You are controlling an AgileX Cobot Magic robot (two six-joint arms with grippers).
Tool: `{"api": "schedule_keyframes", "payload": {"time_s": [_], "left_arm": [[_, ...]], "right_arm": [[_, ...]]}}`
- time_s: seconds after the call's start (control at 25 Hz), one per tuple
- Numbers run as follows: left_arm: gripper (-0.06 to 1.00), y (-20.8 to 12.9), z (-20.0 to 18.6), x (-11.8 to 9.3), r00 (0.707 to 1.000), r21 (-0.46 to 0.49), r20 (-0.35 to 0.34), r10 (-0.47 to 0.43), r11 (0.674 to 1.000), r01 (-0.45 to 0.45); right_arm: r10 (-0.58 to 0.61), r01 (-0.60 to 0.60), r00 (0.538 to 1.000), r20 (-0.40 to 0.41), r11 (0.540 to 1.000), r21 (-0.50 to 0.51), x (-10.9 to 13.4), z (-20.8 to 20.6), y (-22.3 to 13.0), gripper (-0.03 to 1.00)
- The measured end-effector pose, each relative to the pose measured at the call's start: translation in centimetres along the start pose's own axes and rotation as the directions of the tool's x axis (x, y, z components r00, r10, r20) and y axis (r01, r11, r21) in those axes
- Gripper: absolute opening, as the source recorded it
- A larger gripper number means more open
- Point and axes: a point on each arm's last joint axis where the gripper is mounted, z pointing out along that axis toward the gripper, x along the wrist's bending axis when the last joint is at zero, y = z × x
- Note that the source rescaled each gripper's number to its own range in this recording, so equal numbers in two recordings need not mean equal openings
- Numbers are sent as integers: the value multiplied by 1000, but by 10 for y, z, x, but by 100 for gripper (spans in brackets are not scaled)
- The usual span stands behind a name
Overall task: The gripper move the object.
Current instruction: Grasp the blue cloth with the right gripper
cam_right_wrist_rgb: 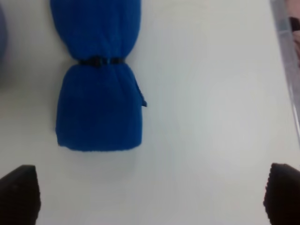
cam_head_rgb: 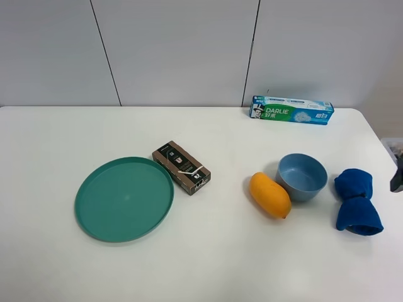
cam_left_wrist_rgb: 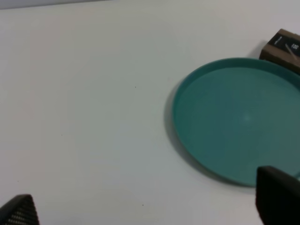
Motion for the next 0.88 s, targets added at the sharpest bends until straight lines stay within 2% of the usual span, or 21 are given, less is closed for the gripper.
{"api": "schedule_keyframes", "payload": {"time_s": [0.44, 0.88], "left_arm": [[100, 0, 0, 0, 1000, 0, 0, 0, 1000, 0], [100, 0, 0, 0, 1000, 0, 0, 0, 1000, 0]], "right_arm": [[9, -8, 1000, -21, 998, 59, 1, 81, 29, 93], [7, -5, 999, -38, 999, 51, 7, 132, 38, 92]]}}
